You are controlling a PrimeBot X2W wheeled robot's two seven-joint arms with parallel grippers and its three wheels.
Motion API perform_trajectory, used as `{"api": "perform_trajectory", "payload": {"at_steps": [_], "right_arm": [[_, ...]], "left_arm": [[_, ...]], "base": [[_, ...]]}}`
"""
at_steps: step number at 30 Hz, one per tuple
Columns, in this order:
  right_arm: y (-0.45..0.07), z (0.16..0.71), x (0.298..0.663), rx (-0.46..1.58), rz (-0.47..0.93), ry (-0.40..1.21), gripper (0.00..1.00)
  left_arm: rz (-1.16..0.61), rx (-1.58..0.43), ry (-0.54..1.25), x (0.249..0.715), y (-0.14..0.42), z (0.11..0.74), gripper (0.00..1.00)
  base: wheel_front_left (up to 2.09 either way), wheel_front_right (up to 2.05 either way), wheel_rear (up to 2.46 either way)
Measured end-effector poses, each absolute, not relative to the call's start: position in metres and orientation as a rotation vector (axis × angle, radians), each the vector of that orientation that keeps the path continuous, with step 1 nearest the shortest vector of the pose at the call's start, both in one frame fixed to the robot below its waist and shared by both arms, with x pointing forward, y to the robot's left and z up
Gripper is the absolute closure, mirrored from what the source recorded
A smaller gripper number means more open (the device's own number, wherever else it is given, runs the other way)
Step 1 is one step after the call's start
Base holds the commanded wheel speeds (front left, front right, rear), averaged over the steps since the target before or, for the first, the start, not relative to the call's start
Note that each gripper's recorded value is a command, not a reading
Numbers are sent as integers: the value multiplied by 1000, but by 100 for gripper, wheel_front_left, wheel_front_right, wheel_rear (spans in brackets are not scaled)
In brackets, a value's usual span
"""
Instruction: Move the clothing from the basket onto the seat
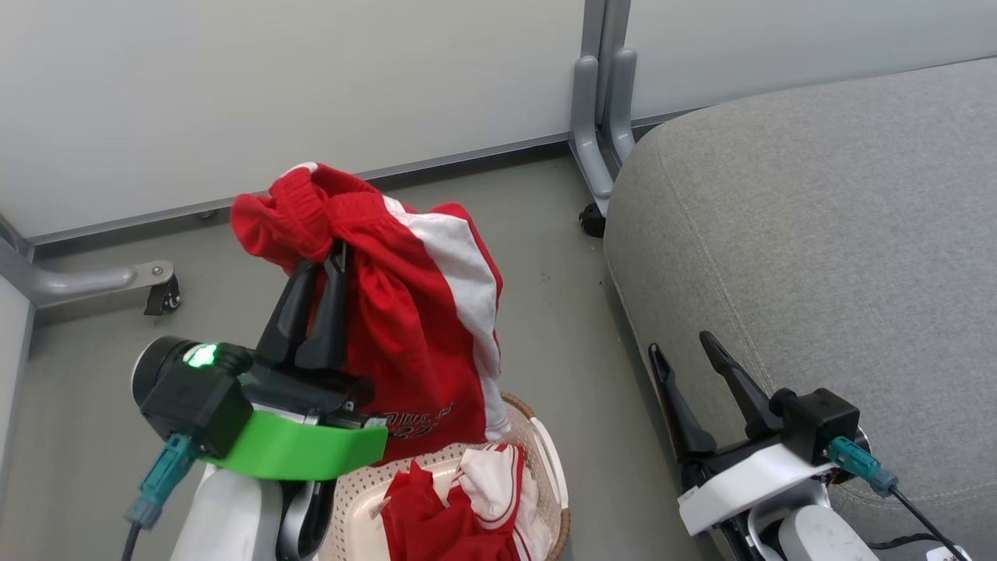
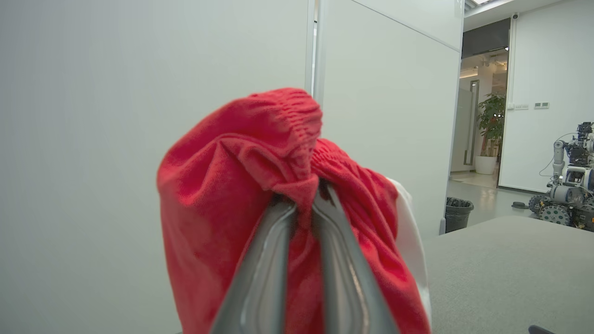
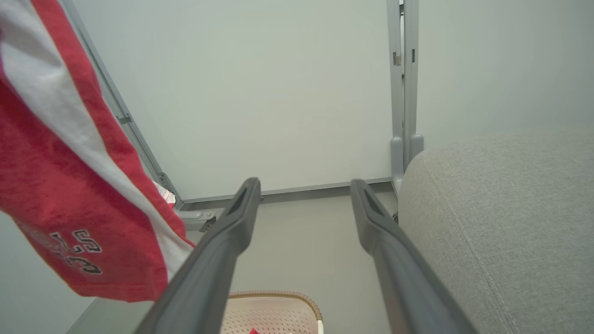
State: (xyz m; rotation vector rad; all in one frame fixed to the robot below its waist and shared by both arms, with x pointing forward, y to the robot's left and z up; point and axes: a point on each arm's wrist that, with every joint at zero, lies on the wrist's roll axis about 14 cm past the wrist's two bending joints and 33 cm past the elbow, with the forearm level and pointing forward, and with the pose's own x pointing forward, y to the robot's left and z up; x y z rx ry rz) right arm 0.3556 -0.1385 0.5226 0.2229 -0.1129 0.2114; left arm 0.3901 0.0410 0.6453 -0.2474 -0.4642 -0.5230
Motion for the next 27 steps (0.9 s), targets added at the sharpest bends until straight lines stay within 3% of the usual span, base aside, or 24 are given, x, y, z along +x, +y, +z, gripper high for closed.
{"api": "perform_trajectory", "payload": {"at_steps": [6, 15, 27], "right_arm": [[-141, 522, 352, 216, 207, -113, 0], [-148, 520, 349, 214, 187, -107, 0], [-153, 521, 350, 220, 166, -114, 0]], "left_arm": [[-596, -357, -552, 369, 25, 677, 100], [-782, -423, -498, 345, -13, 672, 100], [-799, -426, -482, 346, -17, 668, 100]], "base": [[0, 0, 0], [0, 0, 0], [0, 0, 0]]}}
